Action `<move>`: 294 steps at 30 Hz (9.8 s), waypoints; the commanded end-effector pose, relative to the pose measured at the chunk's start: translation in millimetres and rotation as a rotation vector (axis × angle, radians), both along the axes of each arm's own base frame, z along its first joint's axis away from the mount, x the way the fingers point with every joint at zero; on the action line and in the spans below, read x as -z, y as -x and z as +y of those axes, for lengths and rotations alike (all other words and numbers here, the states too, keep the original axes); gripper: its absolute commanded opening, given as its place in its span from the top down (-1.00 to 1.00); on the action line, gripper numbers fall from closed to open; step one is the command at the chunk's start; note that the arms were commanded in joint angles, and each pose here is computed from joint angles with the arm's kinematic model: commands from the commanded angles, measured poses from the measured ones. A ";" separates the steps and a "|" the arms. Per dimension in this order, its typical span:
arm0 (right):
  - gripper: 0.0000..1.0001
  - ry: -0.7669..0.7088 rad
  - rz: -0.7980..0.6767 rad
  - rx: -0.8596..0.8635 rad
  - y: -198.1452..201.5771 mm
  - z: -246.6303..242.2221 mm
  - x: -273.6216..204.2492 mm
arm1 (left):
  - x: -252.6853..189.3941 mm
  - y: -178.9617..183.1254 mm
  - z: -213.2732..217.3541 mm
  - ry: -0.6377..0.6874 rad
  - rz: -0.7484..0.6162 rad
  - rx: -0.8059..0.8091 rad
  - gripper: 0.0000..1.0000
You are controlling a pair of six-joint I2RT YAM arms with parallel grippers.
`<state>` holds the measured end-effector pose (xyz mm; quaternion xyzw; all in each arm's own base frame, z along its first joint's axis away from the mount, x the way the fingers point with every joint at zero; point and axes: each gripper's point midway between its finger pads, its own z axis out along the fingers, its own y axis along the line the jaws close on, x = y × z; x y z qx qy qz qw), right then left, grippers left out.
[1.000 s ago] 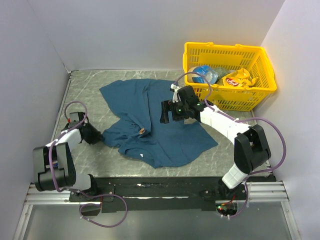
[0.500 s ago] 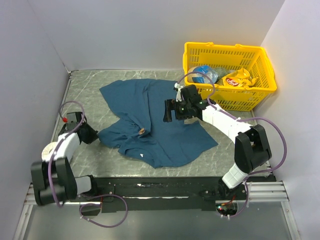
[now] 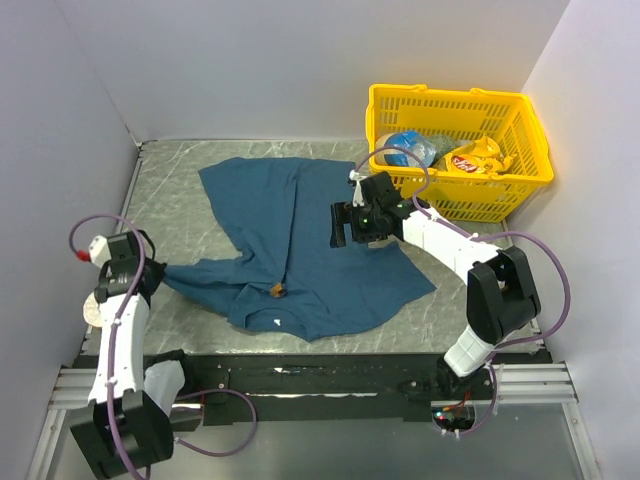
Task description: Pin the brooch onto the clothing
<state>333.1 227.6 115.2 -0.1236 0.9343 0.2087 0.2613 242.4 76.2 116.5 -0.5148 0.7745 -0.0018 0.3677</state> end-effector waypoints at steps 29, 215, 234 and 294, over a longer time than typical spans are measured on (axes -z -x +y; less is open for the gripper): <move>-0.80 0.221 0.027 -0.088 34.9 -0.4 25.5 | -42.4 -6.0 112.3 -0.141 -0.041 -0.292 0.97; -0.97 0.015 -0.002 -0.272 155.8 91.1 8.8 | 3.5 -7.8 -171.1 0.194 -0.129 0.570 -0.22; 1.00 0.083 0.078 -0.356 160.5 106.4 47.7 | 69.2 32.9 -229.0 0.154 0.107 0.686 0.98; 1.00 0.348 -0.027 0.295 81.9 -86.3 45.7 | -60.5 -63.5 -290.3 0.027 -0.170 0.884 -0.75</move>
